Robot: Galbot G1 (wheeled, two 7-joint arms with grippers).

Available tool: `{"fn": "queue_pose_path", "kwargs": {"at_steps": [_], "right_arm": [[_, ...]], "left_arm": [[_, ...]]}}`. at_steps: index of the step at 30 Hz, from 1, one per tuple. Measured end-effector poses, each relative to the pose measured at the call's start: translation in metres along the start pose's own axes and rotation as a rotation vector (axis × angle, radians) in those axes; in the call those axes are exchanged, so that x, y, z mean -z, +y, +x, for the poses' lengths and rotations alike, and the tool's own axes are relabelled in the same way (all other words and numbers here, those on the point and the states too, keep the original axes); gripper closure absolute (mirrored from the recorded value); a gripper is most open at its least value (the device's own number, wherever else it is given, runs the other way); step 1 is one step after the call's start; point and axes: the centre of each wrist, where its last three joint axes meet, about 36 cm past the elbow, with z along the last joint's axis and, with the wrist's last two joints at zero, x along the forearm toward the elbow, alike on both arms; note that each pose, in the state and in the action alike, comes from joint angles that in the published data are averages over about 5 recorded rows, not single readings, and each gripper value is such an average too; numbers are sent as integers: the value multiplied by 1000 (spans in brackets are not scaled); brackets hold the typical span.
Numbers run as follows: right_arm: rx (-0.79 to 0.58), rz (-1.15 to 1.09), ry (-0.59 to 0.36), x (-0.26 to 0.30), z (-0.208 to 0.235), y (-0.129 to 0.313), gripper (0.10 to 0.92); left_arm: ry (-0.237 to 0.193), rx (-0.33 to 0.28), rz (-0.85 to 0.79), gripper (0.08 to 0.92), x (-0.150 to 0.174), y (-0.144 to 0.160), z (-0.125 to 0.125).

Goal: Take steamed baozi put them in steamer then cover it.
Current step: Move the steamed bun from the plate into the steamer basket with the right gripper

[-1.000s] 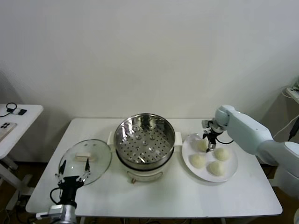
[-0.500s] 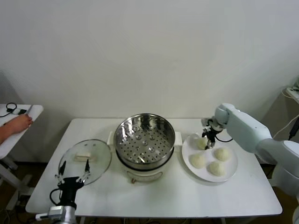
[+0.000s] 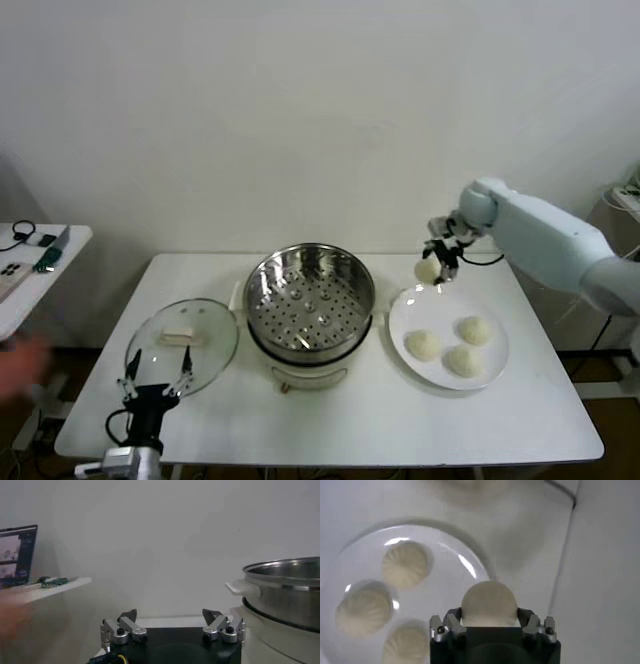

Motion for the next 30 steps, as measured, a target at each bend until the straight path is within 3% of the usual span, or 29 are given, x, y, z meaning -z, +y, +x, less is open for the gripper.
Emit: {"fn": "queue_pose_path", "kwargs": {"at_steps": [7,14,21,30], "right_arm": [[-44,237,27,61,65,-31,301],[-51,475,41,139,87,-48,301],[-36,669,64,209,77,-57,301],[1,843,89,268,28,-58,301]], "left_arm": [[3,-16,-3,177,0,-1,3],[11,-33,-8,177,-2,-3,6],[13,-46,-25,177,-3,0,6],[20,-55,-42,177,-4,4,8]]}}
